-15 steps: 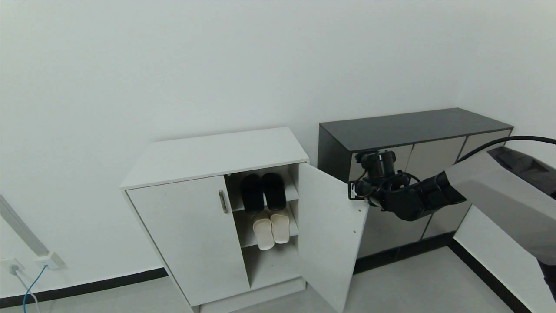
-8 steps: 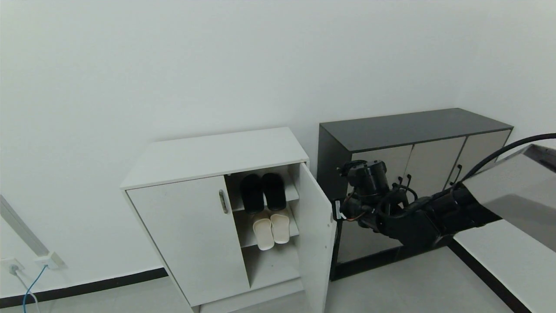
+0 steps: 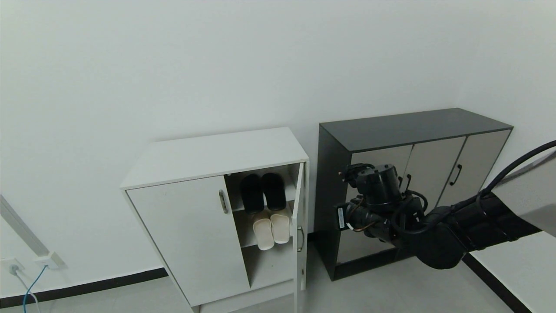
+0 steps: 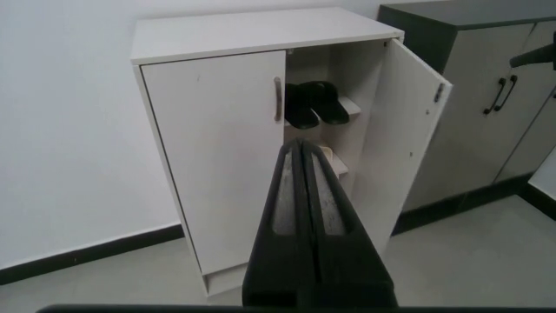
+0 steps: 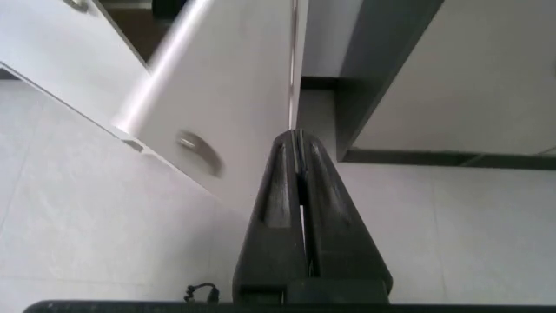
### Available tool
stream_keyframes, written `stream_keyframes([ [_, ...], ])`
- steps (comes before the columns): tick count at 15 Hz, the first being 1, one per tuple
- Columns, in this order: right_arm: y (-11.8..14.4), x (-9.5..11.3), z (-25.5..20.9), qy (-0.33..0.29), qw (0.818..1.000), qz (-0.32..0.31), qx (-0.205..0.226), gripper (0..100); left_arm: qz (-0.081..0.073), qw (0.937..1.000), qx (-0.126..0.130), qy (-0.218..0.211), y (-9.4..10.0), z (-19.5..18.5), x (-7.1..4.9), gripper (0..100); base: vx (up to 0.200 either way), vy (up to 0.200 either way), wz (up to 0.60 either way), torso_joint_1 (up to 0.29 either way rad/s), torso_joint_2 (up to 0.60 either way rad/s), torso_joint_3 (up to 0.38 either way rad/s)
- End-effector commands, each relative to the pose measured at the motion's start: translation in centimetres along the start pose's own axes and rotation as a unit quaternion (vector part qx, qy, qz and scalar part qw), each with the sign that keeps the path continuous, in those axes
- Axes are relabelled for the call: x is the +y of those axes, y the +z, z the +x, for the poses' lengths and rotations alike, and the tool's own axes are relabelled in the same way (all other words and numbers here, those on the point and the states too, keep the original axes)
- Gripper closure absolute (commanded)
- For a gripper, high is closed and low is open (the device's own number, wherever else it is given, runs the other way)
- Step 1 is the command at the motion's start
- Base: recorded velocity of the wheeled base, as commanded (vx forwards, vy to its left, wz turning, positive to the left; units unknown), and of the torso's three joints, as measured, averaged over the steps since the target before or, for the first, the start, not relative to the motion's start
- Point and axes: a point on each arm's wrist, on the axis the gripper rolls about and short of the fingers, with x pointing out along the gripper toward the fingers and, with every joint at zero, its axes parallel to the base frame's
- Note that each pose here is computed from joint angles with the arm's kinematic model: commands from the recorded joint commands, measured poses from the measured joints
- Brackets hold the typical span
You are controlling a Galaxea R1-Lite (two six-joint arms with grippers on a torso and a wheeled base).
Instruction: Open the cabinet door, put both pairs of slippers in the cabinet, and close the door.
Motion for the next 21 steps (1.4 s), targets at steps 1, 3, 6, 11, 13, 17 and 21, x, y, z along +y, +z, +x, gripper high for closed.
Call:
stream_keyframes([
  [1, 0.0, 0.0, -0.3, 0.001, 1.000, -0.003, -0.001, 100, 0.000, 1.0000, 0.000, 0.000, 0.0, 0.0, 0.0, 100, 0.000, 0.000, 0.00, 0.000, 0.00, 0.000],
  [3, -0.3, 0.1, -0.4, 0.005, 1.000, -0.005, 0.001, 100, 0.000, 1.0000, 0.000, 0.000, 0.0, 0.0, 0.0, 100, 0.000, 0.000, 0.60, 0.002, 0.00, 0.002],
  [6, -0.6, 0.2, -0.5, 0.027, 0.999, -0.016, -0.011, 100, 0.000, 1.0000, 0.000, 0.000, 0.0, 0.0, 0.0, 100, 0.000, 0.000, 0.60, -0.004, 0.00, 0.001],
  [11, -2.1, -0.4, -0.7, 0.049, 0.998, -0.027, -0.005, 100, 0.000, 1.0000, 0.000, 0.000, 0.0, 0.0, 0.0, 100, 0.000, 0.000, 0.12, -0.001, 0.00, 0.000],
  [13, -3.0, -0.7, -1.0, 0.047, 0.998, -0.038, 0.001, 100, 0.000, 1.0000, 0.000, 0.001, 0.0, 0.0, 0.0, 100, 0.000, 0.000, 0.00, 0.000, 0.00, 0.000],
  [17, -4.1, -1.9, -1.8, 0.037, 0.999, -0.037, -0.008, 100, 0.000, 1.0000, 0.000, 0.000, 0.0, 0.0, 0.0, 100, 0.000, 0.000, 0.00, 0.000, 0.00, 0.000],
  [21, -4.8, -2.6, -2.9, 0.031, 0.999, -0.037, 0.003, 100, 0.001, 1.0000, 0.000, 0.000, 0.0, 0.0, 0.0, 100, 0.000, 0.000, 0.00, 0.000, 0.00, 0.000],
])
